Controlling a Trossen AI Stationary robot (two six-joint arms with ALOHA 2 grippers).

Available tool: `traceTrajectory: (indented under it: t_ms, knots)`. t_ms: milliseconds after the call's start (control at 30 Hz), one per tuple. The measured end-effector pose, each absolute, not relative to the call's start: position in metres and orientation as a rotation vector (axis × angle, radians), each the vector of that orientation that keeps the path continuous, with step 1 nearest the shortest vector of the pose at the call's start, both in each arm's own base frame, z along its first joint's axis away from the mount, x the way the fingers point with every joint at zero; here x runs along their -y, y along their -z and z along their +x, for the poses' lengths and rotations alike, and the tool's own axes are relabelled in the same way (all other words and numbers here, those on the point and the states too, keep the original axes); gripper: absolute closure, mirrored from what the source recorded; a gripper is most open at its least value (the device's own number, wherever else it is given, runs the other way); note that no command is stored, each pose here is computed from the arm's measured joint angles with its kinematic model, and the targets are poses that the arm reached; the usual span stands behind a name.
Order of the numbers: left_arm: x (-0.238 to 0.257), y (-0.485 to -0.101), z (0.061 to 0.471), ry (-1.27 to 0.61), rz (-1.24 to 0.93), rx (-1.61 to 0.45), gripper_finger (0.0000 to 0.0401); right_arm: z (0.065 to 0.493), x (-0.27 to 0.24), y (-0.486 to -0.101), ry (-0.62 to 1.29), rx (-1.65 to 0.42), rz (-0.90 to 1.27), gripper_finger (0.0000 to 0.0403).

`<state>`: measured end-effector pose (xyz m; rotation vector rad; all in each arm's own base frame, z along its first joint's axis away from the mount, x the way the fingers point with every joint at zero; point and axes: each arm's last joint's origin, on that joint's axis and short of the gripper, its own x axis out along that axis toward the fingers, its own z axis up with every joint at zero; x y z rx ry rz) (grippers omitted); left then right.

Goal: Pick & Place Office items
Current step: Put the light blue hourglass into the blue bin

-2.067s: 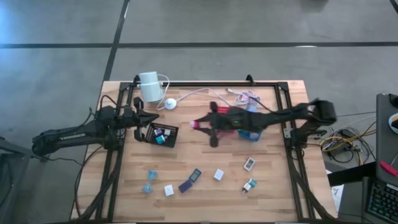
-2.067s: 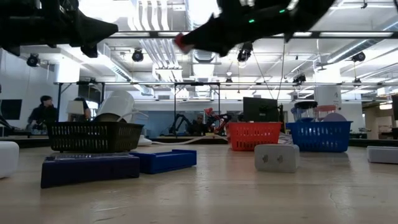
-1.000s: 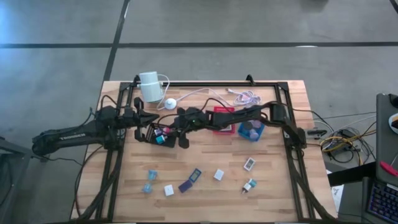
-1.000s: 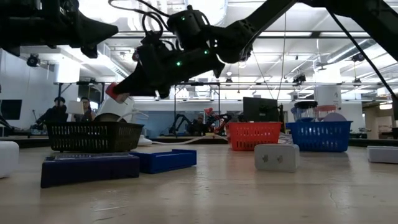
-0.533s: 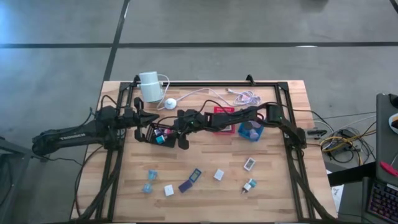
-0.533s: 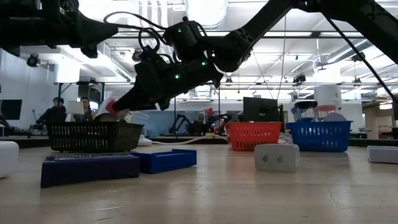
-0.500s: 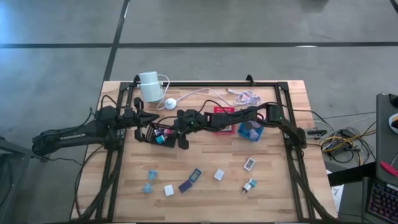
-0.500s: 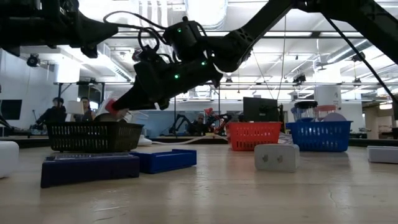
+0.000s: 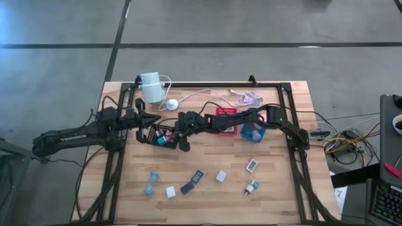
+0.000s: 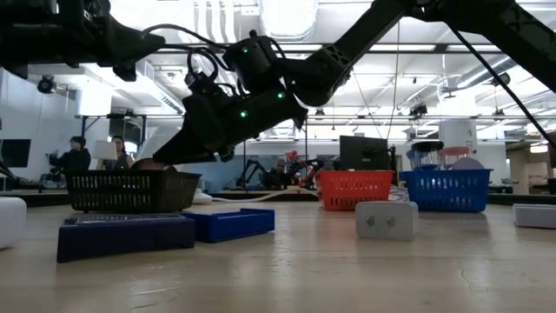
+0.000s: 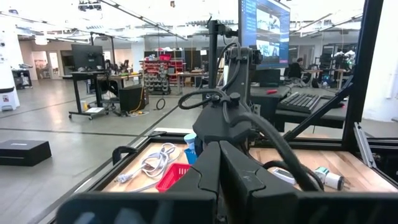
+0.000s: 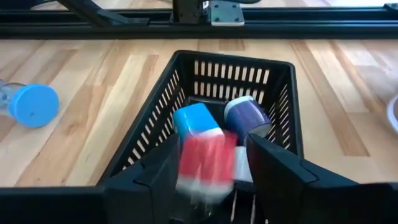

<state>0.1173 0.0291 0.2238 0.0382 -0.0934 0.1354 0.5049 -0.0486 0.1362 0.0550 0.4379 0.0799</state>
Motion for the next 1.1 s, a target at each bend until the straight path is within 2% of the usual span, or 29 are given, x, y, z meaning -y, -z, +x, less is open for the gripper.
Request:
traceTrajectory:
  t_ms: [300,433,567,700,833,967,1100]
  knots:
    - [-0.029,-0.224,0.117,-0.135,0.038,0.093,0.0387,0.505,0.047,-0.154,-0.098,-0.421,0.058,0.0189]
    - [-0.029,-0.224,0.117,-0.134,0.038,0.093,0.0387,0.493,0.041,-0.2,-0.114,-0.366,0.018,0.0199]
    - [-0.029,-0.221,0.117,-0.133,0.057,0.065,0.0387,0.468,0.012,-0.252,-0.153,-0.269,-0.076,0.0229]
    - [-0.029,-0.219,0.117,-0.133,0.062,0.043,0.0387,0.424,-0.009,-0.303,-0.194,-0.164,-0.127,0.0268]
    - [-0.029,-0.219,0.117,-0.133,0.062,0.043,0.0387,0.365,-0.009,-0.341,-0.175,-0.035,-0.131,0.031]
    - [-0.029,-0.219,0.117,-0.132,0.061,0.043,0.0387,0.302,-0.006,-0.356,-0.17,0.061,-0.067,0.0352]
    - [-0.029,-0.219,0.117,-0.132,0.061,0.043,0.0387,0.245,-0.001,-0.347,-0.142,0.1,-0.038,0.0378]
